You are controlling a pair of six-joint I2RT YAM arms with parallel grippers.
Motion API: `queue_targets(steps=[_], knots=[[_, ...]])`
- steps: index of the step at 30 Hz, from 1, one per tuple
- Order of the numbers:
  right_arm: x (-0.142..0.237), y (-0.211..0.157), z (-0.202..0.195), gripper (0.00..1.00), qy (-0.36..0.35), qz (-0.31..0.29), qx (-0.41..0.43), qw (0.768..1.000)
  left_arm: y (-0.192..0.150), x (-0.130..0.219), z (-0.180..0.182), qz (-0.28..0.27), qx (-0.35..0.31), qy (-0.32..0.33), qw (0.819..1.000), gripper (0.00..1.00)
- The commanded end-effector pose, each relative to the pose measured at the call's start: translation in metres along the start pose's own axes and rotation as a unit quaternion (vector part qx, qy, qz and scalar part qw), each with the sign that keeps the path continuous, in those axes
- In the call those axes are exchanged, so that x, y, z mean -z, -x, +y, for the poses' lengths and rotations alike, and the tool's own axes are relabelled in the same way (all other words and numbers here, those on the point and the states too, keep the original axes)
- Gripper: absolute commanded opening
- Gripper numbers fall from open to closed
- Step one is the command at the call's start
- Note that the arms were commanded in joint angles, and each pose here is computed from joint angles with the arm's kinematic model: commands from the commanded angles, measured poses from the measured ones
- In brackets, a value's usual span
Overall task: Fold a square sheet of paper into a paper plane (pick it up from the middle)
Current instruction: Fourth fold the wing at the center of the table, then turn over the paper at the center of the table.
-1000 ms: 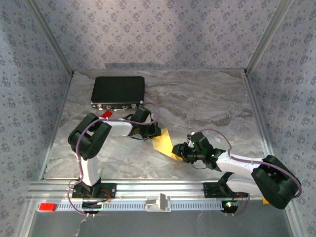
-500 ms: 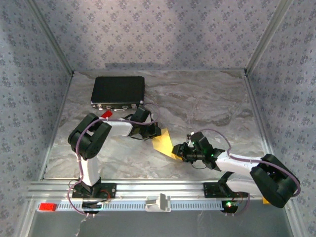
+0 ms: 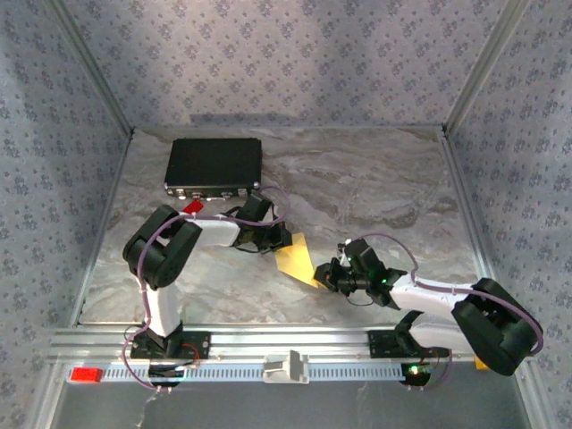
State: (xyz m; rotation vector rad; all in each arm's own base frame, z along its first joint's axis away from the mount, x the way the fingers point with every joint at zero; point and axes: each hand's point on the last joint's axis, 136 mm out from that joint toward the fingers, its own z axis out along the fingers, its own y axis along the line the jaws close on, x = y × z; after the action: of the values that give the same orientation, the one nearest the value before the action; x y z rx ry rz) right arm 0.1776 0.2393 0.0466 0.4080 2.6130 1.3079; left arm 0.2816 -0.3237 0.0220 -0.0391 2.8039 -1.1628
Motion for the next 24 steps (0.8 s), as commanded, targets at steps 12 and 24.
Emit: queue_targets(steps=[12,24], knots=[[0.013,0.006,-0.01,0.0,-0.051,-0.023,0.002,0.998,0.001,0.039,-0.055,-0.032,-0.047,-0.044,0.997,0.21],[0.053,0.005,-0.019,0.0,-0.065,-0.08,-0.056,0.993,-0.009,0.066,-0.071,-0.052,-0.059,-0.028,0.996,0.24]])
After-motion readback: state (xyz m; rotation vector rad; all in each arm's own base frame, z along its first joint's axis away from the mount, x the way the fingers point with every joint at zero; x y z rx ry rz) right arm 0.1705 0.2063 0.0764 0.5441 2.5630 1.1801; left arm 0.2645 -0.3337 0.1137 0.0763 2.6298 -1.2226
